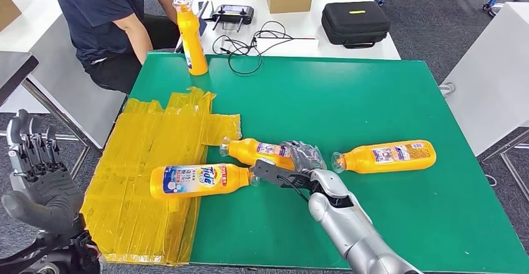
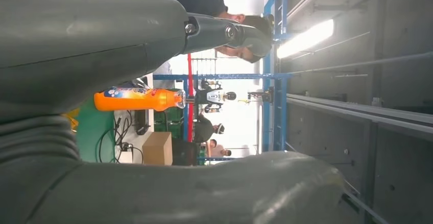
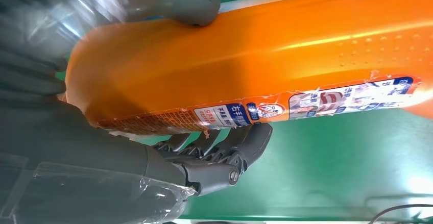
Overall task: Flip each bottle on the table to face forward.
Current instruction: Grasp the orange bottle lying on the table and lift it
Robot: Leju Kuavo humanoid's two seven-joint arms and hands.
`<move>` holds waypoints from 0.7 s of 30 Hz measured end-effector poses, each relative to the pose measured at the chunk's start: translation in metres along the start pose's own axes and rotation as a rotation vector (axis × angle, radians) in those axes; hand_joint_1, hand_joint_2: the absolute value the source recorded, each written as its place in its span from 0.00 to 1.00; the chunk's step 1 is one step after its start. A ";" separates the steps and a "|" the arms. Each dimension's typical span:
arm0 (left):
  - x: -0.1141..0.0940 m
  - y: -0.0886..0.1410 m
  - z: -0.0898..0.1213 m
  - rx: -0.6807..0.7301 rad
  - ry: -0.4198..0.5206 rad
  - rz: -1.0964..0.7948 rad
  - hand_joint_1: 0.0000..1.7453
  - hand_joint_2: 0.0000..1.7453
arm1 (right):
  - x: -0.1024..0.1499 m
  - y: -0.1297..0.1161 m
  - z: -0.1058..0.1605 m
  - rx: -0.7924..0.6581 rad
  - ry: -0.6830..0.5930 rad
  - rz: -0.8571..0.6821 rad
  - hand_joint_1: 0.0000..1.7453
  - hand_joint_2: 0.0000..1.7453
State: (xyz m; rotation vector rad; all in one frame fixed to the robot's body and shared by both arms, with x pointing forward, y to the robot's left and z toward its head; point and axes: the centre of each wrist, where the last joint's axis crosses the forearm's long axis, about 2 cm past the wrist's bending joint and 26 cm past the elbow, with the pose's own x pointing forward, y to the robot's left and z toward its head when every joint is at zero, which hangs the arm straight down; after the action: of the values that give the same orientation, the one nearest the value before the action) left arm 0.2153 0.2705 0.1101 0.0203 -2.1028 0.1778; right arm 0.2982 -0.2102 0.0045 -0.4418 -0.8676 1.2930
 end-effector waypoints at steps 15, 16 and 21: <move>0.000 0.002 0.003 0.019 -0.002 -0.001 0.00 0.00 | 0.006 0.003 -0.002 0.074 0.057 0.051 1.00 1.00; 0.000 0.002 0.003 0.019 -0.002 -0.001 0.00 0.00 | 0.006 0.003 -0.002 0.074 0.057 0.051 0.75 1.00; 0.000 0.002 0.003 0.021 -0.004 -0.002 0.00 0.00 | 0.005 0.006 -0.002 0.103 0.077 0.067 0.00 1.00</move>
State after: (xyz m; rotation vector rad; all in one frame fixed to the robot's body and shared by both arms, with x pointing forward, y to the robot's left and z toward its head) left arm 0.2129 0.2722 0.1083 0.0355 -2.1044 0.1981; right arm 0.2959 -0.2036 0.0006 -0.4395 -0.7230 1.3667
